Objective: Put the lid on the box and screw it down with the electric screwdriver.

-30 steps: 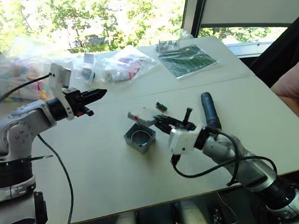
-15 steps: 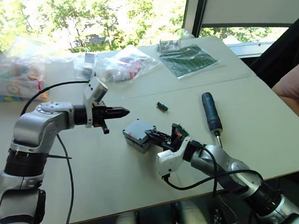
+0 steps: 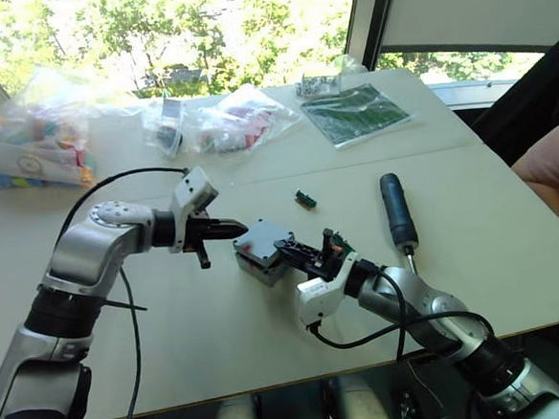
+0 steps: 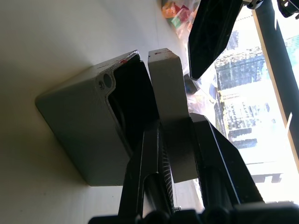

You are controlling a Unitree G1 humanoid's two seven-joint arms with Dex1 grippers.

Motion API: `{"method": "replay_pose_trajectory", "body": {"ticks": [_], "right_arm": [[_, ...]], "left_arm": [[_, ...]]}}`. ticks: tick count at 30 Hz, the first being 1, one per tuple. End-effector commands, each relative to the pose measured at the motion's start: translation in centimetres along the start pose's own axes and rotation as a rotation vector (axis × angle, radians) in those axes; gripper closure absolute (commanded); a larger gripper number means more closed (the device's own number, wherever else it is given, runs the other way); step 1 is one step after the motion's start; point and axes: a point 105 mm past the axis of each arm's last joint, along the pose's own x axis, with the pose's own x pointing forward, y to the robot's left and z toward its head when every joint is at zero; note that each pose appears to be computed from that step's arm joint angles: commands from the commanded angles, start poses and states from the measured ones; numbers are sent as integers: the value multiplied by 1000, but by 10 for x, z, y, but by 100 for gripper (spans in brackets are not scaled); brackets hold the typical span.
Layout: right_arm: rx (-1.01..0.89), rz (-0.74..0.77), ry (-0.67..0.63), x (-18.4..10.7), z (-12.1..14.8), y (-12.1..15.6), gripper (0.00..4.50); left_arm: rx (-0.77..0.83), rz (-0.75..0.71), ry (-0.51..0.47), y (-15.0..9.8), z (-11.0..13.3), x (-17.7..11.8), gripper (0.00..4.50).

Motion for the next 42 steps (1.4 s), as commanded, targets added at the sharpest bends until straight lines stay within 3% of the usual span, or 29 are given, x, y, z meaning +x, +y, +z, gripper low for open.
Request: {"method": "replay_pose_trajectory", "body": {"ticks": [1, 16, 20, 29, 42], "right_arm": [[-29, 34, -39, -3, 10, 10, 437], [-8, 55, -7, -11, 6, 31, 437], [-46, -112, 30, -11, -5, 4, 437], [-75, -187, -10, -11, 0, -6, 437], [-57, -114, -14, -10, 4, 13, 437]], "left_arm": [[46, -14, -10, -5, 6, 1, 446], [119, -66, 60, -18, -12, 16, 446], [134, -58, 39, -17, -5, 15, 446], [138, -40, 21, -14, 2, 11, 446], [155, -54, 60, -16, -7, 17, 446]]}}
